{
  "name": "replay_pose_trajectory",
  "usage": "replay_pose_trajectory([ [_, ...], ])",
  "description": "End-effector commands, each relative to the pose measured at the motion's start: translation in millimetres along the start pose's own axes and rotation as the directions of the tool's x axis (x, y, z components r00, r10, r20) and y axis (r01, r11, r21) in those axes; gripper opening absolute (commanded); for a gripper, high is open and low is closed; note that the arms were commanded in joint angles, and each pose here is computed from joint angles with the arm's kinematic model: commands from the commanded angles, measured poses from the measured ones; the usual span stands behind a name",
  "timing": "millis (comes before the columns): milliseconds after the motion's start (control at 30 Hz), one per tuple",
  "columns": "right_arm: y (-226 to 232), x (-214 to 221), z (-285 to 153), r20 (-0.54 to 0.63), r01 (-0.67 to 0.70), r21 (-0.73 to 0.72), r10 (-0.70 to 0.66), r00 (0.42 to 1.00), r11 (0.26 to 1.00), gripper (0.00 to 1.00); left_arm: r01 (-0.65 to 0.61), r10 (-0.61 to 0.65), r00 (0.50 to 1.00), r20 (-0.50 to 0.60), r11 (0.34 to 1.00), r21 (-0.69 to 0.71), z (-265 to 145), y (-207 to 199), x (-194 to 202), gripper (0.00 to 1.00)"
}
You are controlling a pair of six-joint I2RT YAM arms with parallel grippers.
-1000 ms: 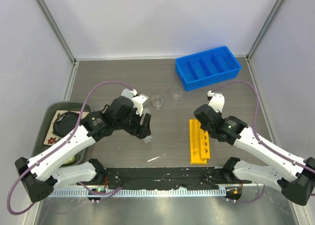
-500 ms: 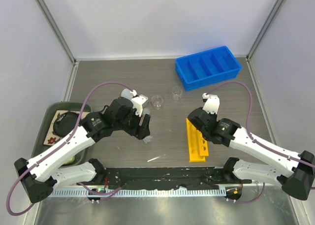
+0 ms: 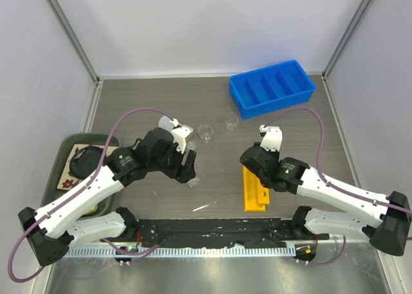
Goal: Organize the chemistry lab equipment
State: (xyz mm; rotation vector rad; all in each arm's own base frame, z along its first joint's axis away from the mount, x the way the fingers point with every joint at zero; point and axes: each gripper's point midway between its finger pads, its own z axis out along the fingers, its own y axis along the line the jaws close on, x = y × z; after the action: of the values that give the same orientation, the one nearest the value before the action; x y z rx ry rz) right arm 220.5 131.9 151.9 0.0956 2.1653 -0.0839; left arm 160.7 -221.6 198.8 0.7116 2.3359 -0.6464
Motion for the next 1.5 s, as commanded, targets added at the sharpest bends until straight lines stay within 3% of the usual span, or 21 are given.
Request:
replay_pose_trajectory([
  [0,5.0,-14.5,-0.6,0.051,-0.046,0.015,0.045,0.998,0.999,0.47,-0.01,0.01,1.0,0.021,1.0,-0.012,-5.7,2.9,-1.5,0.71],
  [233,5.6,-34.0,-9.7,0.056,0.001,0.046,-0.003,0.998,0.999,0.61,-0.008,0.008,1.0,0.022,1.0,-0.015,-7.9,2.4,-3.2,0.71],
  [500,11.0,-62.7,-40.5,-0.033,0.105,0.043,-0.104,0.994,0.994,0.63,0.0,-0.001,0.999,-0.054,1.0,-0.02,4.7,4.7,10.9,0.72],
  [667,15.0,-79.9,-69.8,-0.098,0.146,-0.055,-0.151,0.984,0.988,0.63,0.021,-0.02,0.995,-0.096,1.0,0.007,27.3,1.8,23.7,0.64],
  [867,15.5,-78.1,-92.3,-0.155,0.155,-0.166,-0.181,0.971,0.974,0.64,0.006,-0.016,0.985,-0.173,0.999,-0.054,53.4,2.2,39.1,0.56],
  [1167,18.6,-62.7,-100.1,-0.178,0.129,-0.264,-0.179,0.968,0.956,0.64,-0.083,0.055,0.965,-0.257,0.992,-0.098,90.8,-31.4,80.3,0.56],
  [1467,12.6,-49.2,-103.1,-0.184,0.111,-0.305,-0.173,0.968,0.946,0.64,-0.071,0.035,0.975,-0.221,0.985,-0.157,117.5,-20.5,114.4,0.56],
])
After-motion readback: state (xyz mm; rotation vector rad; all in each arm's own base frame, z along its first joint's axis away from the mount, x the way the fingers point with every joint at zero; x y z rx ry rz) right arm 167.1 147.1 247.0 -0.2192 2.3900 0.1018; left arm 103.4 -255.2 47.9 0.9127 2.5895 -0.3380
